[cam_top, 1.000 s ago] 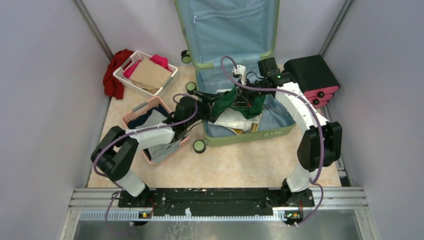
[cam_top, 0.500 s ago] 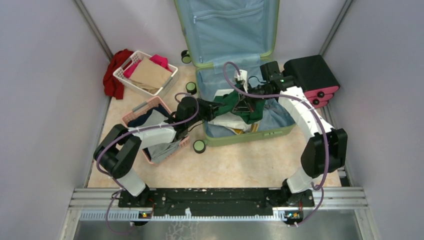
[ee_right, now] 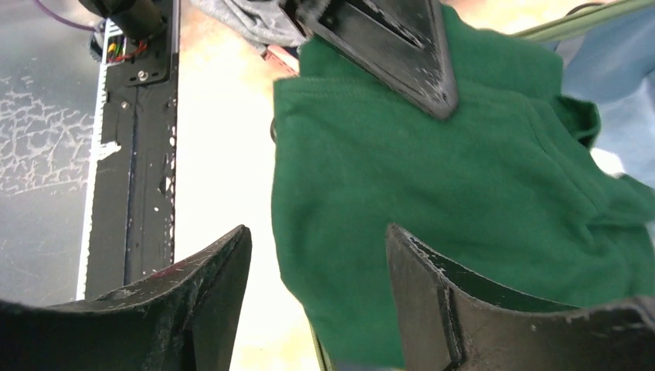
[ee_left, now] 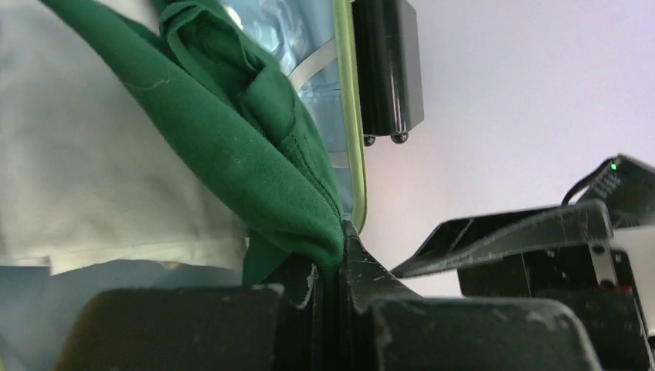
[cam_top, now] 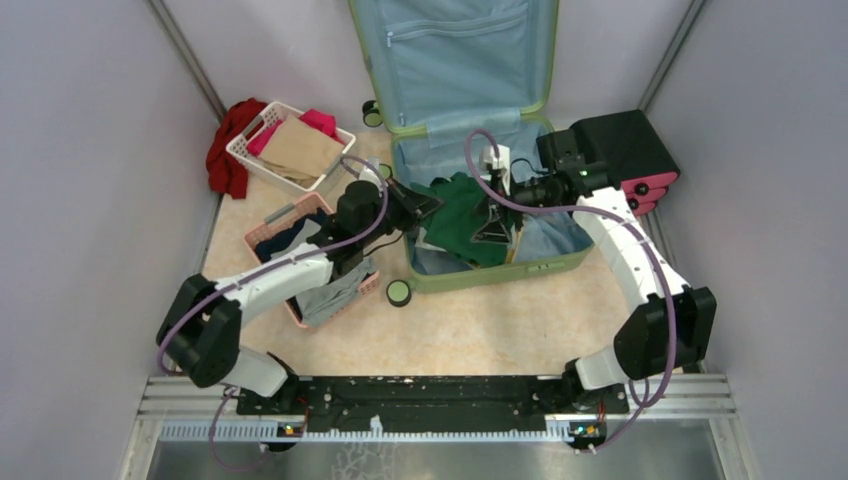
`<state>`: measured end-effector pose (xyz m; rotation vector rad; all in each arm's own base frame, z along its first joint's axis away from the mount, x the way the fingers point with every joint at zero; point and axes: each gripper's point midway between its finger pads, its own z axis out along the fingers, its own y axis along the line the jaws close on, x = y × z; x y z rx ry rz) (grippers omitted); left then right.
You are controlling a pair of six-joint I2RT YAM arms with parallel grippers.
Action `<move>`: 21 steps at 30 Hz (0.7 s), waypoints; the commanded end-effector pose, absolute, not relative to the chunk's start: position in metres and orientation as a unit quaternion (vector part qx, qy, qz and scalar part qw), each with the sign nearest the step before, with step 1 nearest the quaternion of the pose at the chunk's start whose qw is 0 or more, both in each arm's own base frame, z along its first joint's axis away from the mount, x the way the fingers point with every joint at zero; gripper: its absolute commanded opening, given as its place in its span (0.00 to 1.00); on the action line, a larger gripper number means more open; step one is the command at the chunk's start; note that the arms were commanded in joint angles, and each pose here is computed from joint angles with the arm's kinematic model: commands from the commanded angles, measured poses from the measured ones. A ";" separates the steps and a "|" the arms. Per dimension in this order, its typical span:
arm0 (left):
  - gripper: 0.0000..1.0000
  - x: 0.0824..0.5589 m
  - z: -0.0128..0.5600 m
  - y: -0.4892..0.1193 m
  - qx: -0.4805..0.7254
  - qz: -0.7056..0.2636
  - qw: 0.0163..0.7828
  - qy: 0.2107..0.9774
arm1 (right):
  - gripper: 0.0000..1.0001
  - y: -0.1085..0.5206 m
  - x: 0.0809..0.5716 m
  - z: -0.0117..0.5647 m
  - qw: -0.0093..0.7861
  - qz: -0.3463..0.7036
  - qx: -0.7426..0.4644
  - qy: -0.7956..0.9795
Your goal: Open, take out, and arrange the luggage
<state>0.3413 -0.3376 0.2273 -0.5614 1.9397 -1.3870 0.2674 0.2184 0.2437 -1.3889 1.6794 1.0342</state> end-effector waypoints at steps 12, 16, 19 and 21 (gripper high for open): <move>0.00 0.322 0.242 -0.252 -0.014 -0.322 0.469 0.822 | 0.65 0.210 0.274 0.254 0.400 0.410 -0.510 0.642; 0.00 0.322 0.243 -0.228 0.005 -0.283 0.477 0.832 | 0.65 0.210 0.273 0.249 0.397 0.413 -0.508 0.643; 0.00 0.322 0.248 -0.209 0.016 -0.258 0.484 0.836 | 0.65 0.210 0.273 0.245 0.394 0.415 -0.507 0.644; 0.00 0.321 0.251 -0.195 0.023 -0.241 0.489 0.838 | 0.66 0.210 0.273 0.244 0.394 0.416 -0.507 0.644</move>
